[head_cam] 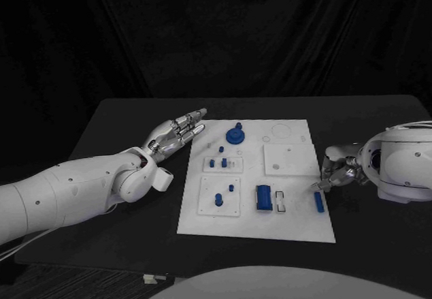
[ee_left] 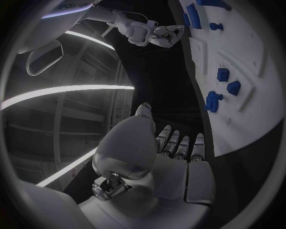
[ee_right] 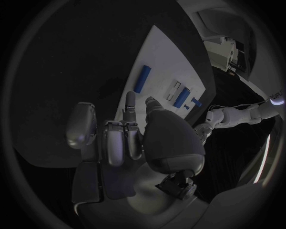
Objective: Assemble the parts on the task board
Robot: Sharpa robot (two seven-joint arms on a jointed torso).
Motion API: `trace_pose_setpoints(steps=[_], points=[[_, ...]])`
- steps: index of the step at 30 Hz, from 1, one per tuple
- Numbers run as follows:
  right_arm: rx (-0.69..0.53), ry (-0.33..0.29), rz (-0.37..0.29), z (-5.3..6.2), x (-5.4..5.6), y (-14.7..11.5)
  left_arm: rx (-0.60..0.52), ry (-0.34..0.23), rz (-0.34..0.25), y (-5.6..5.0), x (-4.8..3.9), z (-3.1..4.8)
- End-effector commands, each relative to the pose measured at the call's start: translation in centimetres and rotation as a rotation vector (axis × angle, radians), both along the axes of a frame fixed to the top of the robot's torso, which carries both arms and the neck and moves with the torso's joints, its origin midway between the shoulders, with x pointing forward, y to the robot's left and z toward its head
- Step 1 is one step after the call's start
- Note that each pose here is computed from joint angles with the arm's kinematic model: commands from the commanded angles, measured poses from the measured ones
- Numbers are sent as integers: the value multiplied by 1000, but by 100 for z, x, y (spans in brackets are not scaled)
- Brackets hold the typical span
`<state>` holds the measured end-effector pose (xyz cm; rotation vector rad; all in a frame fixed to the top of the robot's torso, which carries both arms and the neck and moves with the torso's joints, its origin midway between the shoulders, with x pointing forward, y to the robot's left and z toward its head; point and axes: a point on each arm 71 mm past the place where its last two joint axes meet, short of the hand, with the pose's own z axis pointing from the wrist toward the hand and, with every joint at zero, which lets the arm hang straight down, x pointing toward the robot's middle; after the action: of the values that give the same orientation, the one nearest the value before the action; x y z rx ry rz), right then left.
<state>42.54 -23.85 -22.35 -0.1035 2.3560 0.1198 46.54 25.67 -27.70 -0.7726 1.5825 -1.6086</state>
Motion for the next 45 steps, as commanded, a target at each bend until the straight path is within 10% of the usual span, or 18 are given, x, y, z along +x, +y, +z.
trace_pose_setpoints(steps=[1, 33, 45], points=[[-33, 16, 3, -36, -28, -15, -138, -184, -41, -24, -38, 158], [-6, 51, -6, -341, -147, 80, -150, -158, -68, -47, -40, 145], [162, 98, -104, -364, -199, 114, -151, -150, -76, -56, -35, 136]])
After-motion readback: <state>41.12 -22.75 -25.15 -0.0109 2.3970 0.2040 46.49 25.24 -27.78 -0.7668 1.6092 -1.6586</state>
